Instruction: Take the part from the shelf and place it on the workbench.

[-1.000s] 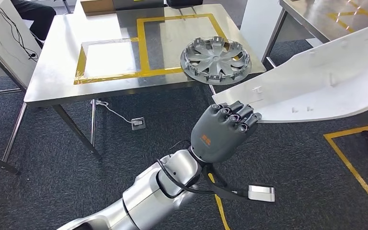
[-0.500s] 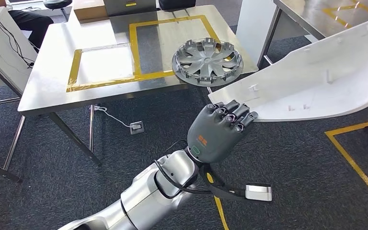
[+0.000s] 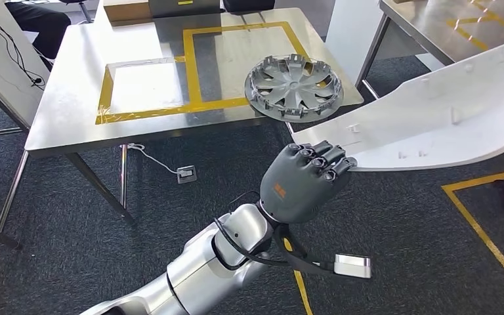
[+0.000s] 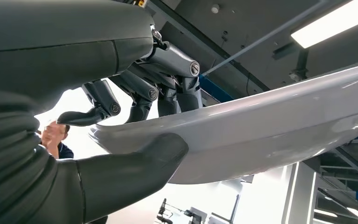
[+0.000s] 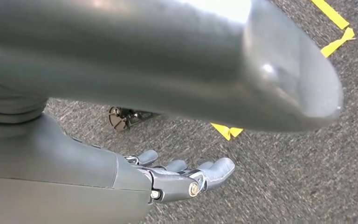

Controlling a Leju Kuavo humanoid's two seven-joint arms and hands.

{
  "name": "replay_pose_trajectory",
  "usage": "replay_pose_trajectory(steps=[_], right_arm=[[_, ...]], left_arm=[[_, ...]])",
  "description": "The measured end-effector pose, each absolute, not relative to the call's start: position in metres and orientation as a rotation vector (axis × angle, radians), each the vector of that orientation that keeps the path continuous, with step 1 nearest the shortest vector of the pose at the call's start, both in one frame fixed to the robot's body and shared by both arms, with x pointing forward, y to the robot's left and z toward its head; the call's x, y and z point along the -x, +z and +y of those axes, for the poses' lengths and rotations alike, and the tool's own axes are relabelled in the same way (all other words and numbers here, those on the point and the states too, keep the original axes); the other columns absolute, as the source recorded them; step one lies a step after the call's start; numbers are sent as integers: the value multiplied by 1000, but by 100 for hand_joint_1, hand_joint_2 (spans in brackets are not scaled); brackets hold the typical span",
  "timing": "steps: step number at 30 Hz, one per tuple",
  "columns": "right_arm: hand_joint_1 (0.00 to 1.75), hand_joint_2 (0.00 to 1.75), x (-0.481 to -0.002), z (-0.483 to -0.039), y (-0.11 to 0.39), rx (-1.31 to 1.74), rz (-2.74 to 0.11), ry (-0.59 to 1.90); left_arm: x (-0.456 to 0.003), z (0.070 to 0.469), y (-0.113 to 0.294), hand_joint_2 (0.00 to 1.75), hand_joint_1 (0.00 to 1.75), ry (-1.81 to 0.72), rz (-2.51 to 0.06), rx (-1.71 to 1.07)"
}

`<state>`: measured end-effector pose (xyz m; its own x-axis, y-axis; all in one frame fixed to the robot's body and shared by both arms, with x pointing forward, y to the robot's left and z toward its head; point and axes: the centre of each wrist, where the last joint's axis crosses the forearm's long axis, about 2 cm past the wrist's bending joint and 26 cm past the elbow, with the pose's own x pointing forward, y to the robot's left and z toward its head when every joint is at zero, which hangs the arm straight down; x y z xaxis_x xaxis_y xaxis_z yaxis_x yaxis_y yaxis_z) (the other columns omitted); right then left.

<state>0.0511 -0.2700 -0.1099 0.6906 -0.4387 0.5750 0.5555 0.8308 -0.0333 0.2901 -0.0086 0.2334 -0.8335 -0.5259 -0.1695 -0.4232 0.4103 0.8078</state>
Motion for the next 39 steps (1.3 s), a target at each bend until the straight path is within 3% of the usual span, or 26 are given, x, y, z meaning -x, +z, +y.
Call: replay_pose_trajectory(steps=[39], right_arm=[[0,0,-49,-266,-110,205,-578,-559]], left_arm=[[-289,-11,238,175,175,-1346,-2543,-890]])
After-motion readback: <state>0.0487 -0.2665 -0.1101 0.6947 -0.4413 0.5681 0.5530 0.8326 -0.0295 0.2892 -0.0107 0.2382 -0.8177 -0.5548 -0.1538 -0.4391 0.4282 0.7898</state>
